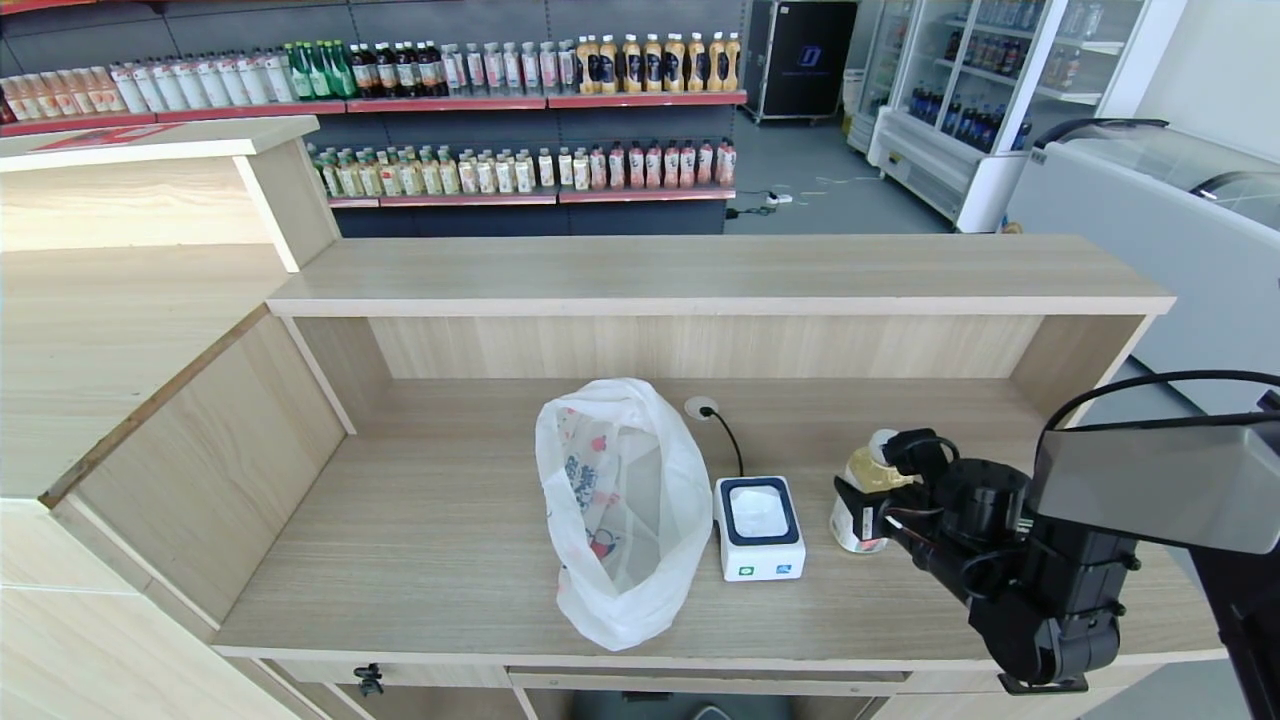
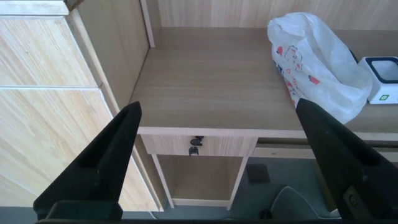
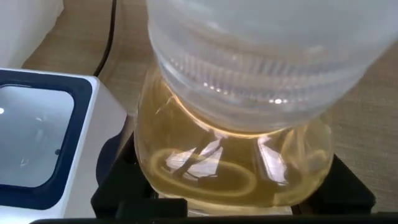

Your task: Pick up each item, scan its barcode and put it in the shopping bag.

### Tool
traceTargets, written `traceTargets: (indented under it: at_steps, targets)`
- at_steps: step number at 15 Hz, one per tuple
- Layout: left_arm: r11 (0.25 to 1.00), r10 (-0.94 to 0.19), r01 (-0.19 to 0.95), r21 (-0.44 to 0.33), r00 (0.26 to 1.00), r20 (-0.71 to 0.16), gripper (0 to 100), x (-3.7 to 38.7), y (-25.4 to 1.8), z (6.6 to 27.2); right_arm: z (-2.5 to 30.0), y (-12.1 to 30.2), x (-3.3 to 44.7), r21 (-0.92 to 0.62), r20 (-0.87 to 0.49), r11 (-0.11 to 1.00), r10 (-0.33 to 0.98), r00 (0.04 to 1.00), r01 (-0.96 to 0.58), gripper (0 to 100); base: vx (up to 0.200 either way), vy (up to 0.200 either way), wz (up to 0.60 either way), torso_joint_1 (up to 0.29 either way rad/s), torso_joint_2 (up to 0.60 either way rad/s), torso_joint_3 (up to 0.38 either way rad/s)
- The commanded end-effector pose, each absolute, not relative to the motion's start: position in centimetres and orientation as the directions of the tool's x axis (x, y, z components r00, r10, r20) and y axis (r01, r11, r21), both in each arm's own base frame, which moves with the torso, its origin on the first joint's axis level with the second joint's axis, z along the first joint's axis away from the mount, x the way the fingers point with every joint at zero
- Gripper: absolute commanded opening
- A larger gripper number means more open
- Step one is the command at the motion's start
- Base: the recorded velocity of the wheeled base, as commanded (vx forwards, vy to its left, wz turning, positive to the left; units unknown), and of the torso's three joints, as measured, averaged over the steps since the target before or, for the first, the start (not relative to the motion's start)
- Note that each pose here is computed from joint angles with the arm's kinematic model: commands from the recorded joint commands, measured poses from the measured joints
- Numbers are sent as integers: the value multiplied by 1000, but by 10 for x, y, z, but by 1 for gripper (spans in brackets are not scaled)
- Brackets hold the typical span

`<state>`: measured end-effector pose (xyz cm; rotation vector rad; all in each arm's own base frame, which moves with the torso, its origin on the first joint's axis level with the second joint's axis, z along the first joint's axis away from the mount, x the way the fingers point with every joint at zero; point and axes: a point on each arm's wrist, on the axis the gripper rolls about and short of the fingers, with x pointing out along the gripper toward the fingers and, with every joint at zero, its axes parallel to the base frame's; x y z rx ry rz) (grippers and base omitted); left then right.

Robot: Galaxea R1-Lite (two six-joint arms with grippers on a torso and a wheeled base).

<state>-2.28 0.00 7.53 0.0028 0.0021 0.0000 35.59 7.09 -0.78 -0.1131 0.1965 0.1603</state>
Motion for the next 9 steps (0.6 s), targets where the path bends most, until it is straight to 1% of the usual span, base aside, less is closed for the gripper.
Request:
traceTargets:
  at_steps: [1, 2, 3, 4, 5, 6, 7, 9]
  targets:
    - [1000, 0, 0, 3, 1000, -2, 100, -23, 0, 75, -7, 70, 355, -103, -204, 980, 146, 968, -169, 0, 0, 0, 0, 0, 0, 0]
    - [1000, 0, 0, 3, 1000, -2, 100, -23, 0, 75, -4, 69, 354, -100, -198, 980, 147, 969, -170, 0, 0, 0, 0, 0, 0, 0]
    - [1000, 0, 0, 3, 1000, -2, 100, -23, 0, 75, 13, 67, 355, -91, -153, 978, 170, 973, -185, 0, 0, 0, 0, 0, 0, 0]
    - [1000, 0, 0, 3, 1000, -2, 100, -23, 0, 75, 37, 58, 354, -85, -89, 974, 200, 976, -208, 0, 0, 0, 0, 0, 0, 0]
    - [1000, 0, 0, 3, 1000, -2, 100, -23, 0, 75, 64, 49, 350, -82, -67, 969, 229, 971, -234, 0, 0, 0, 0, 0, 0, 0]
    - [1000, 0, 0, 3, 1000, -2, 100, -23, 0, 75, 98, 38, 339, -70, -67, 960, 265, 962, -269, 0, 0, 0, 0, 0, 0, 0]
    - [1000, 0, 0, 3, 1000, -2, 100, -23, 0, 75, 131, 27, 320, -19, -80, 952, 303, 950, -306, 0, 0, 0, 0, 0, 0, 0]
    - [1000, 0, 0, 3, 1000, -2, 100, -23, 0, 75, 182, 14, 280, 104, -101, 929, 365, 925, -356, 0, 0, 0, 0, 0, 0, 0]
